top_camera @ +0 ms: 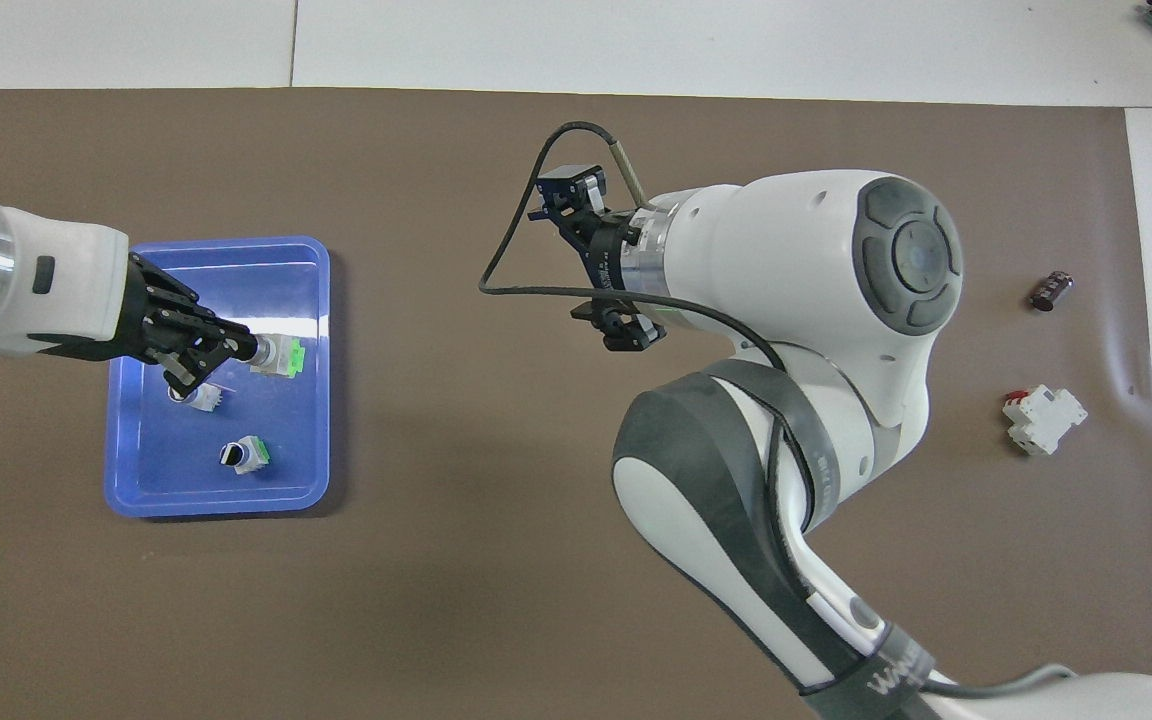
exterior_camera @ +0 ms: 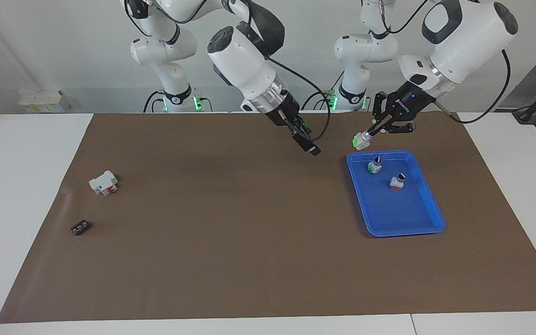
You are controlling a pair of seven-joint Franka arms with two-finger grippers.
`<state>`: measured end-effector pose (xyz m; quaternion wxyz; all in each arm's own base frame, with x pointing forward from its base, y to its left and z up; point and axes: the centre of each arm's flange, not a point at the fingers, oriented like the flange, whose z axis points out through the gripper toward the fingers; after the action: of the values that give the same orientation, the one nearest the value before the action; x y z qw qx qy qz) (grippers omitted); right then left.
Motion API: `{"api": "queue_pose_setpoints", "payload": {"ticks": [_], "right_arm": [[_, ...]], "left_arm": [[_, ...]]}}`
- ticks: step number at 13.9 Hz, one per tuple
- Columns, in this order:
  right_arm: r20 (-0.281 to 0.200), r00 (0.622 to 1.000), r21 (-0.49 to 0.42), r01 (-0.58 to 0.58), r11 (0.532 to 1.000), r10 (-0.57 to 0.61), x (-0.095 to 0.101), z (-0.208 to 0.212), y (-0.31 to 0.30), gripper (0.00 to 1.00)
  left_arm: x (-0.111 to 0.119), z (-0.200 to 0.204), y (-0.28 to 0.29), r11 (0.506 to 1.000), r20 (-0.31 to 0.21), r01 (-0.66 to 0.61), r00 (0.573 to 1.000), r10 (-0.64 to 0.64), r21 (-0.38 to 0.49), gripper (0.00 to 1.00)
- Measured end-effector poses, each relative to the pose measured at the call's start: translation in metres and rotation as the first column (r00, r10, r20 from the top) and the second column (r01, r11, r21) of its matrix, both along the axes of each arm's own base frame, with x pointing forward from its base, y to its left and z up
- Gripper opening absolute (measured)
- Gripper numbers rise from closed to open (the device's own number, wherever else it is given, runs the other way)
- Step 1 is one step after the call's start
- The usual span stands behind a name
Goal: Turn and place switch with both arms
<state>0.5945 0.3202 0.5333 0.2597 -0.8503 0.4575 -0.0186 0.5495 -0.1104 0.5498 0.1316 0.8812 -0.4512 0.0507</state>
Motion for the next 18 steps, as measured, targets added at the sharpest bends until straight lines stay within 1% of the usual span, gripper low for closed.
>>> {"api": "queue_pose_setpoints", "payload": {"ticks": [2,3,4,5,7,10,11,13,15,16,17,18], "right_arm": [[0.045,0.992,-0.134,-0.115,0.984,0.122,0.01,-0.007,-0.026,1.0],[0.052,0.981,-0.216,-0.17,0.961,0.185,0.013,-0.01,-0.039,1.0],[0.042,0.968,-0.298,-0.225,0.928,0.249,0.016,-0.014,-0.052,1.0],[0.02,0.951,-0.366,-0.281,0.887,0.309,0.018,-0.017,-0.065,1.0],[-0.037,0.918,-0.446,-0.369,0.816,0.395,0.019,-0.015,-0.093,1.0],[-0.121,0.868,-0.508,-0.47,0.722,0.481,0.014,0.013,-0.158,1.0],[-0.151,0.849,-0.519,-0.504,0.691,0.506,0.008,0.027,-0.183,1.0],[-0.2,0.818,-0.527,-0.554,0.645,0.539,-0.008,0.056,-0.228,1.0],[-0.23,0.789,-0.518,-0.595,0.615,0.57,-0.025,0.078,-0.263,1.0],[-0.236,0.779,-0.505,-0.609,0.611,0.581,-0.034,0.088,-0.277,1.0],[-0.238,0.772,-0.493,-0.619,0.611,0.59,-0.041,0.097,-0.289,1.0],[-0.243,0.76,-0.485,-0.633,0.603,0.603,-0.049,0.104,-0.298,1.0]], "left_arm": [[0.013,-0.028,-0.003,0.998,-0.003,0.02,1.0,-0.02,0.067,0.1],[0.019,-0.043,-0.003,0.995,-0.001,0.028,1.0,-0.028,0.101,0.1],[0.024,-0.059,-0.002,0.99,0.004,0.035,0.999,-0.036,0.133,0.1],[0.027,-0.077,0.001,0.987,0.013,0.044,0.999,-0.046,0.158,0.1],[0.026,-0.107,0.009,0.982,0.027,0.072,0.997,-0.078,0.174,0.1],[0.02,-0.134,0.026,0.974,0.023,0.112,0.993,-0.118,0.199,0.1],[0.018,-0.141,0.032,0.971,0.024,0.115,0.992,-0.123,0.207,0.1],[0.014,-0.155,0.039,0.971,0.033,0.113,0.992,-0.123,0.213,0.1],[0.011,-0.164,0.039,0.97,0.036,0.115,0.991,-0.125,0.214,0.1],[0.01,-0.165,0.039,0.97,0.035,0.117,0.991,-0.127,0.214,0.14],[0.01,-0.165,0.038,0.97,0.035,0.118,0.991,-0.128,0.214,0.26],[0.009,-0.164,0.038,0.97,0.036,0.118,0.991,-0.129,0.214,0.37]]}}
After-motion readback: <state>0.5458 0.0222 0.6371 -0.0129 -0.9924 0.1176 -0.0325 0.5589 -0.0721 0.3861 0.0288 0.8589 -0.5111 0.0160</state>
